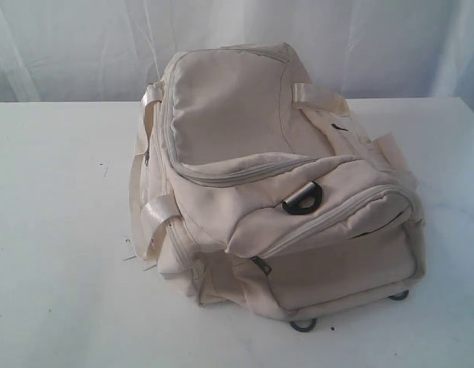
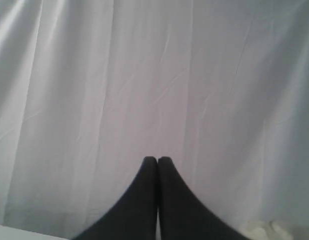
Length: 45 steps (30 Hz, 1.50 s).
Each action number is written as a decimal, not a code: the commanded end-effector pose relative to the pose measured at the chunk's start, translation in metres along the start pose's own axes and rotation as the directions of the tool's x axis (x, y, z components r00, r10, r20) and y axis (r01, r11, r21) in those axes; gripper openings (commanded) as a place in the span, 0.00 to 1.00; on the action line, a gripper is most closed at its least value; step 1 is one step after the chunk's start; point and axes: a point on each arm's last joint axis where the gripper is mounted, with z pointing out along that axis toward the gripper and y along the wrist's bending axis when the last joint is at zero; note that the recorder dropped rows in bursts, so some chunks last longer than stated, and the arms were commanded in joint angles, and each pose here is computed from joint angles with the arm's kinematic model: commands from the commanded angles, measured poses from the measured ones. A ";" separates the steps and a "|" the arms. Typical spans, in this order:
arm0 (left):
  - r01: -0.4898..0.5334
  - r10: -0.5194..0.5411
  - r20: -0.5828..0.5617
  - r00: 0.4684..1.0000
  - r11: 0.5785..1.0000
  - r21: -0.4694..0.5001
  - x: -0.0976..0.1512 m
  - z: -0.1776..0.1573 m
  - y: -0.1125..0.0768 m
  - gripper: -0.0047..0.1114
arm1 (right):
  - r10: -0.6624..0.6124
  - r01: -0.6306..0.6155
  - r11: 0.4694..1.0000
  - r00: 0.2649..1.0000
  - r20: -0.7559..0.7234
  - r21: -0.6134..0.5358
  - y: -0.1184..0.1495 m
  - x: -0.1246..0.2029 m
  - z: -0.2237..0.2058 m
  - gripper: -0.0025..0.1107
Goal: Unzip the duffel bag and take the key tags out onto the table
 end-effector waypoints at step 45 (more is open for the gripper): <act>0.214 0.529 -0.755 0.387 0.745 0.632 -0.033 0.117 -0.092 0.04 | 0.137 -0.210 0.977 0.447 -0.884 0.045 0.033 -0.057 0.184 0.12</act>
